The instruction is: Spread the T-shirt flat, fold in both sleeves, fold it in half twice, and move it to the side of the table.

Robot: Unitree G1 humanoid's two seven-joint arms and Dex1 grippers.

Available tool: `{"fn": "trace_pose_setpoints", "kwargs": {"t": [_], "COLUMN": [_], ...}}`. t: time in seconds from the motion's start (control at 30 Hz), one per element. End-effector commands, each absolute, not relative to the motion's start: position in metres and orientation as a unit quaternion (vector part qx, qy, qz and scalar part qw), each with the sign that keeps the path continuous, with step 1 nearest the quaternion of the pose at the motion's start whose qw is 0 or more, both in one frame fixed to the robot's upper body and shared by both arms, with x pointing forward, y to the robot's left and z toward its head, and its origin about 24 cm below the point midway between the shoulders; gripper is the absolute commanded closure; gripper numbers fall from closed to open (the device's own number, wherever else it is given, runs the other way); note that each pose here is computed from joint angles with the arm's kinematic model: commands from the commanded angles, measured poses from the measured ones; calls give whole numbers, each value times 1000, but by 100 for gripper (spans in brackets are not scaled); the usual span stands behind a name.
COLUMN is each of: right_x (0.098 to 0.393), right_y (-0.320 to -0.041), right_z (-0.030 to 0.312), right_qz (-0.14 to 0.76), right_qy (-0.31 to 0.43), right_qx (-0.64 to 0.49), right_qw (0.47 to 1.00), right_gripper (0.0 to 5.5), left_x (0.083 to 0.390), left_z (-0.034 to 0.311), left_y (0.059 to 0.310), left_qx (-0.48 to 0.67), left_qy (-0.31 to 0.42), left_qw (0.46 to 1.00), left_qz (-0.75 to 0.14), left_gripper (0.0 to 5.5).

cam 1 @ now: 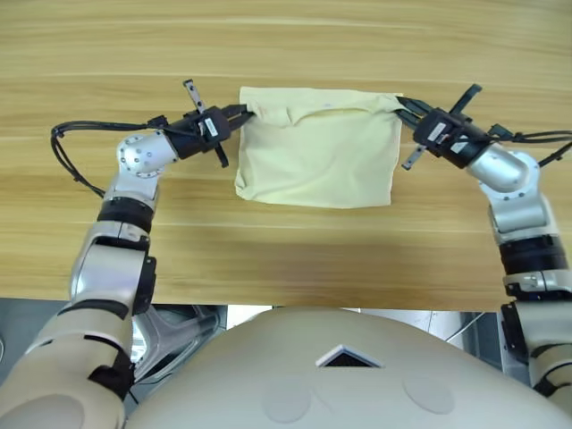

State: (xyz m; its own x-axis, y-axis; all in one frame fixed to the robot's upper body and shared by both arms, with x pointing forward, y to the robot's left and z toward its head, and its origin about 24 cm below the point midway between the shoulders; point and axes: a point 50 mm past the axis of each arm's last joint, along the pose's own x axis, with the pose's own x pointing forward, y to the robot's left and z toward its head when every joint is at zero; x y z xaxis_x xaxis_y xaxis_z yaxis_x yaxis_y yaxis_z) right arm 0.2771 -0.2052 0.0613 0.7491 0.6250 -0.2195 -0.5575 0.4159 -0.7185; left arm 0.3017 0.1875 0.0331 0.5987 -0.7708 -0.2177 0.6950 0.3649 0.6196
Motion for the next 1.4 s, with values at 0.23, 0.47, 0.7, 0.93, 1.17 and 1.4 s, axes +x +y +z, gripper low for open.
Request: {"fn": "trace_pose_setpoints", "kwargs": {"t": [0.23,0.47,0.7,0.93,1.17,1.4], "right_x": [305,314,315,314,321,327], "right_y": [-197,-203,-205,-212,-204,-192], "right_z": [37,27,29,41,25,7], "right_qz": [319,285,262,240,241,243], "right_qy": [2,37,35,16,58,92], "right_qx": [-427,-420,-415,-407,-419,-419], "right_qw": [846,861,871,881,874,870], "right_gripper": [550,550,550,550,550,550], "left_x": [333,333,332,340,350,347], "left_z": [47,52,44,46,35,17], "left_y": [177,164,151,147,144,136], "left_qx": [366,360,380,422,471,482], "left_qy": [-80,-121,-110,-104,-49,9], "left_qw": [860,857,844,832,825,822], "left_qz": [-345,-348,-362,-346,-310,-303], "left_gripper": [548,548,548,548,548,548]}}
